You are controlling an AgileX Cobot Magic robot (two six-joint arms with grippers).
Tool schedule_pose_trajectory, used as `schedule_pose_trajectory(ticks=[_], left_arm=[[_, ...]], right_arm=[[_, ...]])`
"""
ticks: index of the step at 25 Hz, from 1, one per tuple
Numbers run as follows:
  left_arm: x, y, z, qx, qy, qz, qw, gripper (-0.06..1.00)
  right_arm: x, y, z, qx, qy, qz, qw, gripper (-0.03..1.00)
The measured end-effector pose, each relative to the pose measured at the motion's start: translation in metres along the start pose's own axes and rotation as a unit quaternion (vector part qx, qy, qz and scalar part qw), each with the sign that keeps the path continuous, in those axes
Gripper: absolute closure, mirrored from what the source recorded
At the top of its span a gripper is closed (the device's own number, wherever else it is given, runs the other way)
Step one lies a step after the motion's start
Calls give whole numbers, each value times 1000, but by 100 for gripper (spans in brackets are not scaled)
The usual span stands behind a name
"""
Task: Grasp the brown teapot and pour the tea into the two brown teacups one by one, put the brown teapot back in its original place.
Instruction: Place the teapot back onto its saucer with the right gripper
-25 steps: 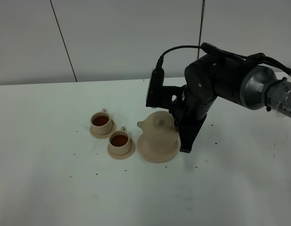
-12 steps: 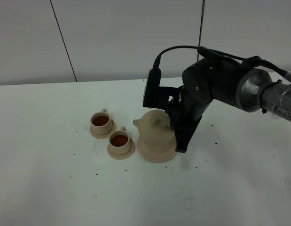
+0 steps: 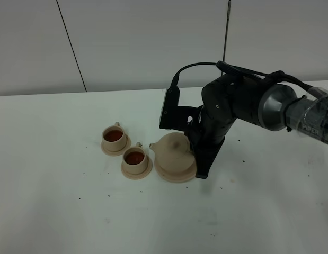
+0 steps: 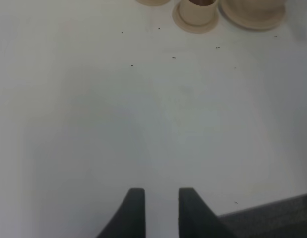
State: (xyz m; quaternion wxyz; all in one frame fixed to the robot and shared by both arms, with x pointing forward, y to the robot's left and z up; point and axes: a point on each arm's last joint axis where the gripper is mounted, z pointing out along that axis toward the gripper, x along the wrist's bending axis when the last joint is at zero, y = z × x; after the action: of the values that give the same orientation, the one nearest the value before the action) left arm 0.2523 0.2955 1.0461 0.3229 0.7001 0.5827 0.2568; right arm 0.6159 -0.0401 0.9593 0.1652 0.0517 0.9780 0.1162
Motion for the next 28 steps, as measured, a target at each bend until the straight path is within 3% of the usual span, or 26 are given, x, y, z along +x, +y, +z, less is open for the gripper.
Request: schedule_pose_trajectory(ticks=[28], left_arm=[[0, 0, 0, 0, 0, 0, 1000, 71]], right_arm=[[2, -1, 15, 4, 5, -8, 1000, 87]])
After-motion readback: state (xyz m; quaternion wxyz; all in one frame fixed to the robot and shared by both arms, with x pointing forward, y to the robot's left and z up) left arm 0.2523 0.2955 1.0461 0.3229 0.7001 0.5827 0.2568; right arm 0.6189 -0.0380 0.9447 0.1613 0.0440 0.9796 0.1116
